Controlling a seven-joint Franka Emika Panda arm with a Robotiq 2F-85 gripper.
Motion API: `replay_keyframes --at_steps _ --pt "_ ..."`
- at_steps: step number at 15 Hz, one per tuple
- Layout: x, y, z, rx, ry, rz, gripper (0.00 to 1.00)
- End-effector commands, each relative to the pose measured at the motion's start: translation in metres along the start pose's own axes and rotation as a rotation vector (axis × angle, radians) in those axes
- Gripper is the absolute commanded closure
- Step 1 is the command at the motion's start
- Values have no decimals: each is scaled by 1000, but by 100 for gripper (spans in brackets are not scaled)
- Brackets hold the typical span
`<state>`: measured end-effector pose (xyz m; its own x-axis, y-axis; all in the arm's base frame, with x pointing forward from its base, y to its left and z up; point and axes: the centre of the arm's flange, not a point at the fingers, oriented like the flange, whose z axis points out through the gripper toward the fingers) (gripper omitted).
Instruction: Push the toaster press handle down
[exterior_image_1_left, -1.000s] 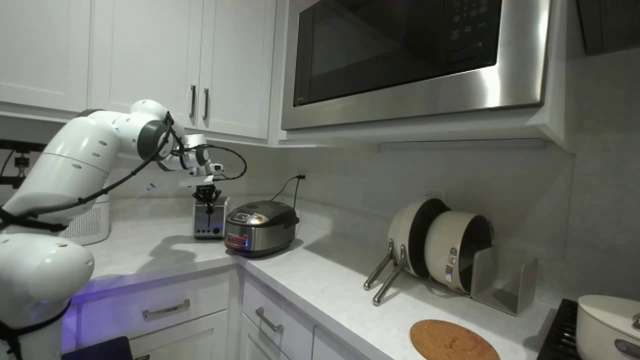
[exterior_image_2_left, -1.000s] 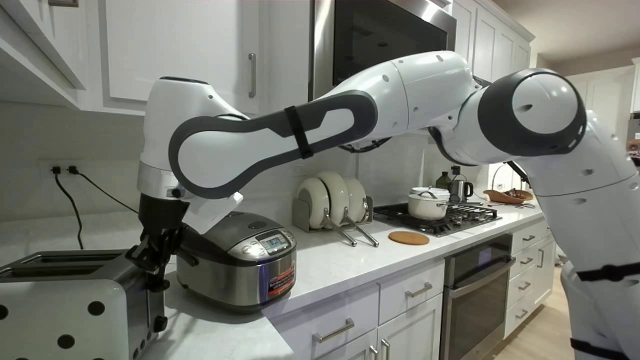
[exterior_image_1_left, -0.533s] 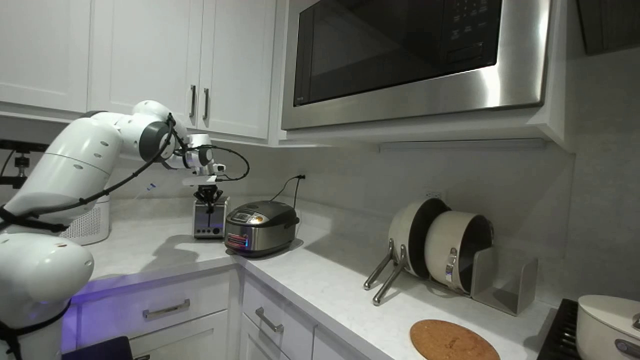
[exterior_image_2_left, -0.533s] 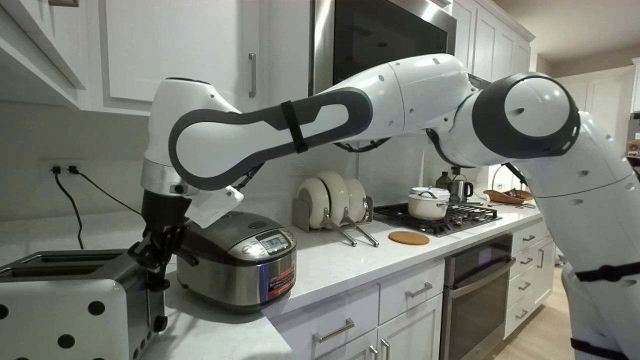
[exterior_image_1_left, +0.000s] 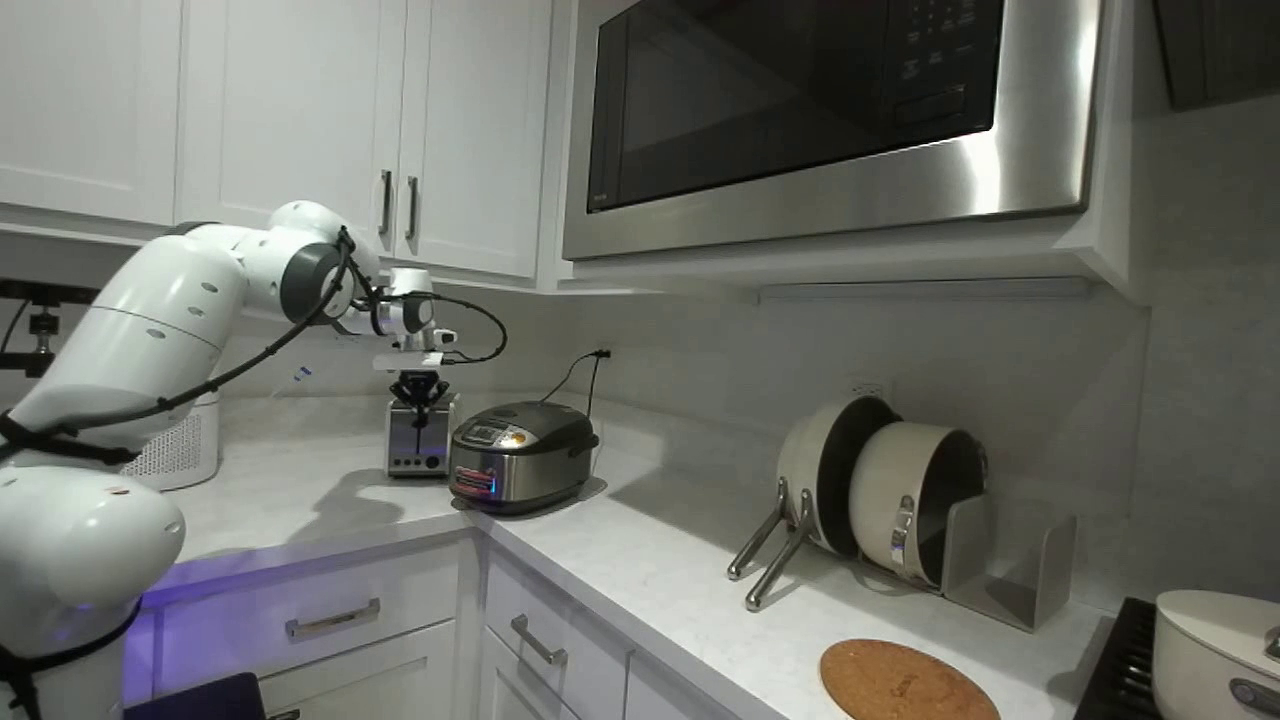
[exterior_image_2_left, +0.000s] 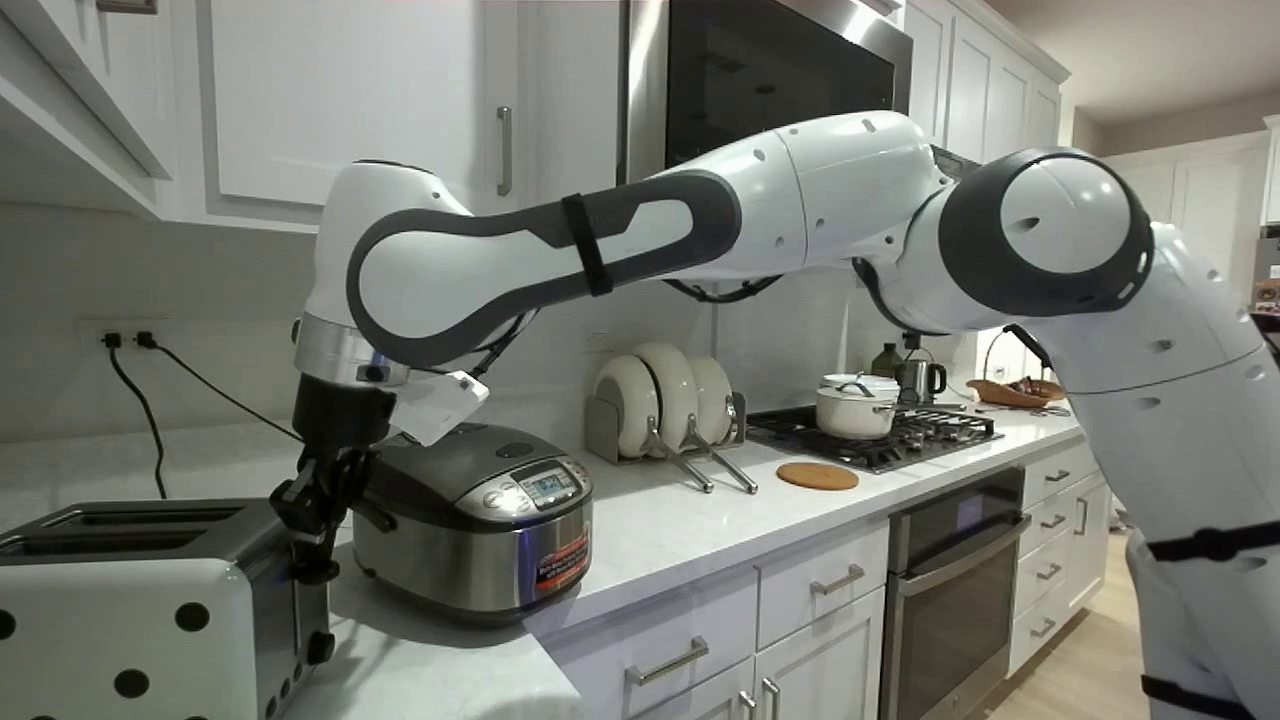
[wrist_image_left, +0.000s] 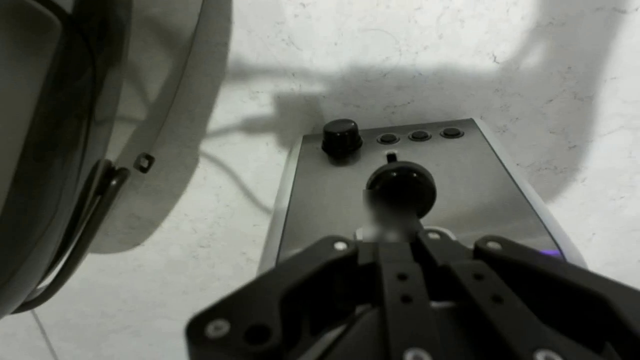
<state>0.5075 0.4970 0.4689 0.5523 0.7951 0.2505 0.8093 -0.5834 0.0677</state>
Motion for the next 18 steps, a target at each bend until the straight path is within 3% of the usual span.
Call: replay_keyframes --at_steps 1,6,18 --pt "-9 6 -2 51 -41 -50 100" --pt "-14 5 0 91 -96 -85 100" --pt "-18 11 13 188 -69 -146 100"
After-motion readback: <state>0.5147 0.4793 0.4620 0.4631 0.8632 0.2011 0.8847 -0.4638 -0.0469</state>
